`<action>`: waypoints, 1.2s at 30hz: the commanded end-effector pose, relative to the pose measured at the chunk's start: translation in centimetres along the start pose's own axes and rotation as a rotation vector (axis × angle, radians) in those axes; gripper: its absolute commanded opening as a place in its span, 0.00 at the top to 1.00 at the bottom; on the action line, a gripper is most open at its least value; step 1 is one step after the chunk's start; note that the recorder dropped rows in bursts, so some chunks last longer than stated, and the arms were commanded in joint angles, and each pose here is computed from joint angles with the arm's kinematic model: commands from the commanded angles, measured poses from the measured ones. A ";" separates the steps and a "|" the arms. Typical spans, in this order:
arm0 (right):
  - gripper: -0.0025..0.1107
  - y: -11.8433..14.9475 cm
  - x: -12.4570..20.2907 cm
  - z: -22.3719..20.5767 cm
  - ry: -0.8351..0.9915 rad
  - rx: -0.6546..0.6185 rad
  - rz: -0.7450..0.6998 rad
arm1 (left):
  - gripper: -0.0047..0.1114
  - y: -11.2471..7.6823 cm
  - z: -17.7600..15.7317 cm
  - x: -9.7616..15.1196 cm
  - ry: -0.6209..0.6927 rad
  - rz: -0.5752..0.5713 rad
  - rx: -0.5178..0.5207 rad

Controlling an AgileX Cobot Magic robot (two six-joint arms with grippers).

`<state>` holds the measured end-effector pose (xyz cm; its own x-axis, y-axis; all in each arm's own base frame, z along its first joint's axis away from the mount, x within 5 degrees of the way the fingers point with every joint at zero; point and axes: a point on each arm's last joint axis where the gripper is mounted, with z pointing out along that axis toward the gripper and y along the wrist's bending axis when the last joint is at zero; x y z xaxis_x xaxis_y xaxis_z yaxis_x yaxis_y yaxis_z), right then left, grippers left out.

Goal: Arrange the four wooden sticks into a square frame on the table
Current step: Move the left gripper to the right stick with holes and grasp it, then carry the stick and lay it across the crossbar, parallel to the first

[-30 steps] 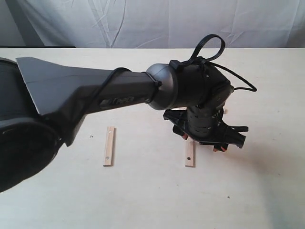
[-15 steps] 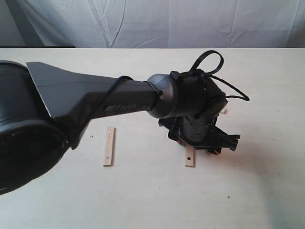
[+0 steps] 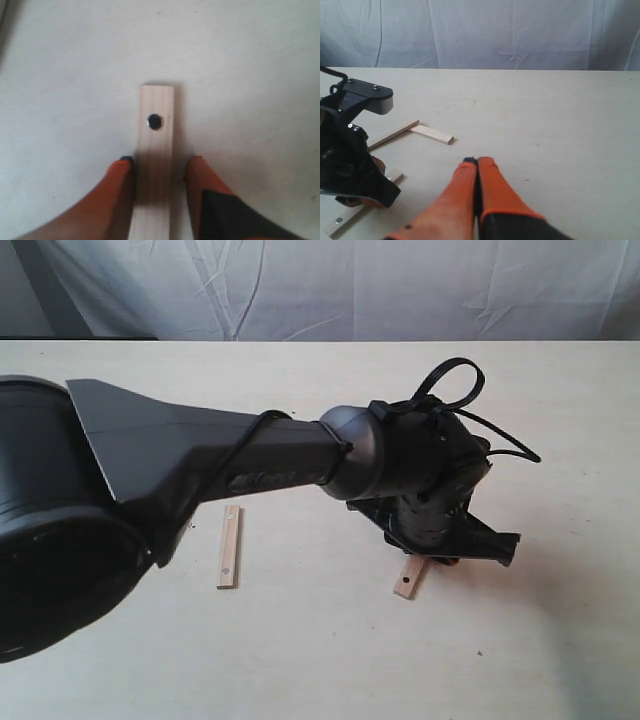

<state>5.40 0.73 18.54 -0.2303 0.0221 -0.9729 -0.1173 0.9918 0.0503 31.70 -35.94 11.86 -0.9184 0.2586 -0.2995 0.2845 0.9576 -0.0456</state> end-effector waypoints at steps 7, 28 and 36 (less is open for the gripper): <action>0.98 0.0 0.0 0.0 -0.011 0.006 -0.003 | 0.96 -0.1 1.2 0.9 0.042 0.181 -0.012; 0.98 0.0 0.0 0.0 -0.011 0.006 -0.003 | 0.96 2.4 -0.4 -6.8 -0.283 0.079 0.167; 0.98 0.0 0.0 0.0 -0.011 0.006 -0.003 | 0.96 2.5 1.2 -6.3 -0.247 0.090 0.154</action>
<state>5.40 0.73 18.54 -0.2303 0.0221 -0.9729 -0.1173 0.9918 0.0503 38.52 -35.07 12.75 -0.7976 0.2897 -0.5290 0.4166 0.8989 -0.1360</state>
